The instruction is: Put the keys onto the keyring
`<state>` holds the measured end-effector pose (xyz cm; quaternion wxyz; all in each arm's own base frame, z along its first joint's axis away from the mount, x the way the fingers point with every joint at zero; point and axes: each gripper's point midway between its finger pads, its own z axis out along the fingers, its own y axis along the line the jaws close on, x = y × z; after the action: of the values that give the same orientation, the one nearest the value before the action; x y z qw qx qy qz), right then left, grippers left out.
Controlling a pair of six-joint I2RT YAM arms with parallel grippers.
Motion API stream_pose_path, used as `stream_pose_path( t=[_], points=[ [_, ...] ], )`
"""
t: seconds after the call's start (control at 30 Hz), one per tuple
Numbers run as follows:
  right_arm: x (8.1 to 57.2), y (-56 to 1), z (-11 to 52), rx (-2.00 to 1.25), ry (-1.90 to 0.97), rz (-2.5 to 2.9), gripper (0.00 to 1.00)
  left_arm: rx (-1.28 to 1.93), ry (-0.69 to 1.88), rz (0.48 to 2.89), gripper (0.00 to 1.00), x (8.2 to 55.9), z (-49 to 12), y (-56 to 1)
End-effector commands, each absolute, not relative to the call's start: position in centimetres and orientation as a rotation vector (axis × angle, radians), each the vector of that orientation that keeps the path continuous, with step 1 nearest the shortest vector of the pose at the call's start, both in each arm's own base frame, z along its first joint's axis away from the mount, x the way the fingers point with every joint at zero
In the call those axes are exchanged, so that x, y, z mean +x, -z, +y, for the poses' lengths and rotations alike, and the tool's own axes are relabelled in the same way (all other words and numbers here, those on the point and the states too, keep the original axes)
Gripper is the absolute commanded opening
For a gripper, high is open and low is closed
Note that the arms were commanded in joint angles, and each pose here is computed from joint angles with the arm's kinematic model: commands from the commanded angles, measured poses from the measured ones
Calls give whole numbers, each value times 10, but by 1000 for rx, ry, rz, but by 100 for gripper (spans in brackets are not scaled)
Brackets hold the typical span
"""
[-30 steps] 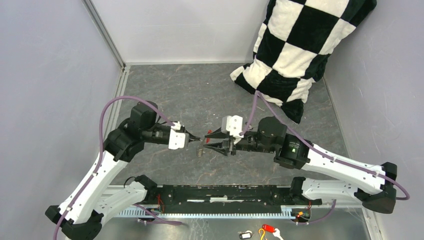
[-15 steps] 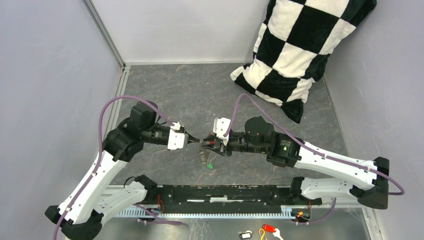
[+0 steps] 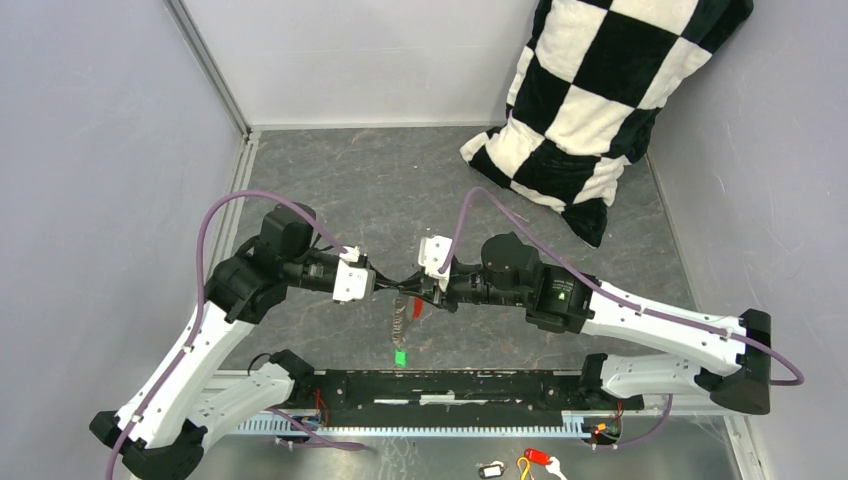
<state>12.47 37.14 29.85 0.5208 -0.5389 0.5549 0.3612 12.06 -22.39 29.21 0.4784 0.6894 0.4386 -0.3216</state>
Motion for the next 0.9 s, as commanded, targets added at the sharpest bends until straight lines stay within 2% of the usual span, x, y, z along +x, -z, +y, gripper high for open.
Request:
stream_pose_path(
  t=[0.0, 0.07, 0.23, 0.27, 0.33, 0.4, 0.57, 0.87],
  points=[
    [127, -327, 379, -1246, -882, 1271, 12, 1684, 812, 934, 2, 107, -228, -319],
    [129, -327, 379, -1245, -871, 1272, 1, 1683, 824, 924, 2, 104, -228, -321],
    [133, -331, 370, -1176, -853, 1243, 1, 1677, 886, 901, 2, 91, -227, -326],
    [130, -341, 367, -1139, -880, 1194, 1, 1675, 905, 904, 7, 89, -227, -326],
    [120, -350, 361, -1083, -949, 1107, 0, 1667, 936, 923, 30, 85, -227, -326],
    [108, -354, 355, -1037, -1024, 1016, 1, 1663, 952, 941, 36, 84, -226, -321],
    [90, -373, 336, -883, -1159, 845, 1, 1621, 957, 978, 35, 88, -228, -323],
    [75, -388, 341, -822, -1307, 723, 1, 1579, 1068, 992, 29, 79, -232, -327]
  ],
)
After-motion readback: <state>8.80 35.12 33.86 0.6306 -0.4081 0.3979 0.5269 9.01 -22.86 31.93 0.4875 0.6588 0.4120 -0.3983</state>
